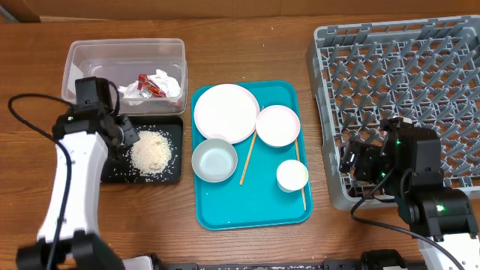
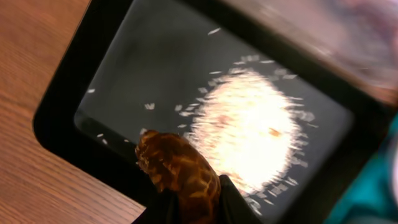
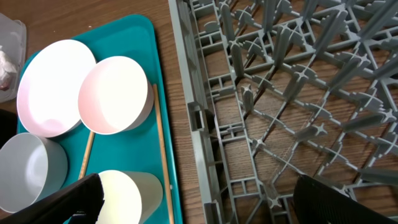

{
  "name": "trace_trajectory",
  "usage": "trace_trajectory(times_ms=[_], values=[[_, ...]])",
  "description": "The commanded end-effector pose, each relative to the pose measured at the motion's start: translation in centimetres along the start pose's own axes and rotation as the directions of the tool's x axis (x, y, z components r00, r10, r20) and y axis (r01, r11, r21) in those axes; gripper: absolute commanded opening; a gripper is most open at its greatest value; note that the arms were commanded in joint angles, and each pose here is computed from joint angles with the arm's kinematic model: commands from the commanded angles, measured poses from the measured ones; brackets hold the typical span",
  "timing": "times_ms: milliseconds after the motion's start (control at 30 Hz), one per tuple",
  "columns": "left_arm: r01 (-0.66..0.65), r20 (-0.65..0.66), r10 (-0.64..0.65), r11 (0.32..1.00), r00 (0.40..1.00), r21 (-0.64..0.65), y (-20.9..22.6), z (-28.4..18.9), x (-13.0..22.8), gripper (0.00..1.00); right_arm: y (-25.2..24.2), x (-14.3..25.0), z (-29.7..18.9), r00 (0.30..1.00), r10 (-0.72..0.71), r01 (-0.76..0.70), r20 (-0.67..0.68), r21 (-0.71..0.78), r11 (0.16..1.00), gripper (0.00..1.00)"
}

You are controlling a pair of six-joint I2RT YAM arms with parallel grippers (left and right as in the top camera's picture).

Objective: Sort waste into correct bins and load items into the dishwasher
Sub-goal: 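Carry the food scrap to the black tray and release it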

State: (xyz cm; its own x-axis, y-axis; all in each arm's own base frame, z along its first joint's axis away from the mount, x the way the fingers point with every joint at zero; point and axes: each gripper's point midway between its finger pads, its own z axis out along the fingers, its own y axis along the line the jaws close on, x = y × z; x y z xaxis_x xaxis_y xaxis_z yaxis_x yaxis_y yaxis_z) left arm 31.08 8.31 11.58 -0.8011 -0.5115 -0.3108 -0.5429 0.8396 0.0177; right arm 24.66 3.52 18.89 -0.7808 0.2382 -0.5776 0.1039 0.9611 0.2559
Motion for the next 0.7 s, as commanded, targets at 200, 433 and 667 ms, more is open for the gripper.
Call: trace_trajectory(times_ms=[200,433,667], values=[[0.104,-0.16,-0.122,0.988,0.98,-0.118,3.8,7.7,1.0,0.04,0.3,-1.1,-0.9,0.999,0.0,0.001,0.038,-0.009,1.0,1.0],[0.111,-0.196,-0.139,0.983,0.971,-0.149,4.6,9.8,1.5,0.12,0.3,-1.1,-0.9,0.999,0.0,0.001,0.039,-0.009,1.0,1.0],[0.112,-0.194,-0.14,0.983,0.971,-0.148,4.6,9.7,1.4,0.53,0.3,-1.1,-0.9,0.999,-0.001,0.001,0.039,-0.009,1.0,1.0]])
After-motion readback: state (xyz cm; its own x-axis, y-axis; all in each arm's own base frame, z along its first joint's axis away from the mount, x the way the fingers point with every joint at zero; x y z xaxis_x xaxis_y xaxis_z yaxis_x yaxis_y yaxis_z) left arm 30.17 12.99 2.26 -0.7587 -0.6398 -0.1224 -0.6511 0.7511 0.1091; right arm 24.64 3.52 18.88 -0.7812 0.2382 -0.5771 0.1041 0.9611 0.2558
